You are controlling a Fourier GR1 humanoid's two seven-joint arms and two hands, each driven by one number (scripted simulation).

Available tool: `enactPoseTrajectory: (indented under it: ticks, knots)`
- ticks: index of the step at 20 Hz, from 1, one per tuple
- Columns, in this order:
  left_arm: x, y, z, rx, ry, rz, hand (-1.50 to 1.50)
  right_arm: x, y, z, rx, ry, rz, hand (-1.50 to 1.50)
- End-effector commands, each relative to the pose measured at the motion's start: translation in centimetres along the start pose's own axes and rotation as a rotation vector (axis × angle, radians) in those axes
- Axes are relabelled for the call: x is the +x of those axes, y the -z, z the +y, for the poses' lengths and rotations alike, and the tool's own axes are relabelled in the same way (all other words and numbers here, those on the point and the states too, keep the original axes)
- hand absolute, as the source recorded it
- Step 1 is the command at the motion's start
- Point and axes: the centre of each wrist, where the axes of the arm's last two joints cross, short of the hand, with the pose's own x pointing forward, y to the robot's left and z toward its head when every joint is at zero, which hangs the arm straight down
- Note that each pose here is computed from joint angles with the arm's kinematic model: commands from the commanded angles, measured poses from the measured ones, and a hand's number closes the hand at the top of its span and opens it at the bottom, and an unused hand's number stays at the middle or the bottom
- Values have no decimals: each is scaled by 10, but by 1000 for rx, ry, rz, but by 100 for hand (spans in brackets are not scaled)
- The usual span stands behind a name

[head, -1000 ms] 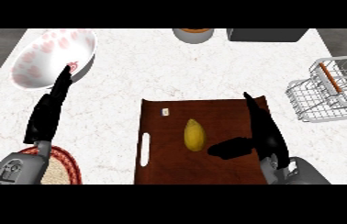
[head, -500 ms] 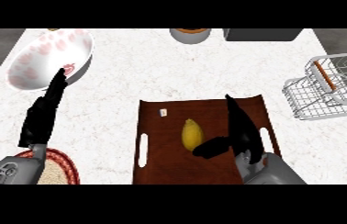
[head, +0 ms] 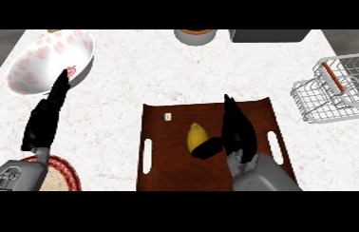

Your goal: Pick the lemon from the tray and place it in the tiered basket

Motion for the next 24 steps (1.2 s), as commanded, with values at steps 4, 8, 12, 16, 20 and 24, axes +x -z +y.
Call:
enactPoseTrajectory:
  ticks: [4,8,12,16,20,24]
  knots:
    - [-7,-2,4,-2,-13,1,0,25,-5,16,27,-68,227,-150]
    - [5,-5,-6,-15,-4,6,0,9,-7,28,30,-66,261,-150]
    - [4,0,-3,-2,-8,10,0,15,0,8,43,-59,273,-150]
    - [6,0,3,7,-6,-16,0,12,4,22,28,-43,294,-150]
    - [1,-6,-4,-18,-1,-3,0,8,2,19,60,-21,294,-150]
    - [2,-2,-14,-10,-12,-16,0,12,13,31,82,-22,299,-150]
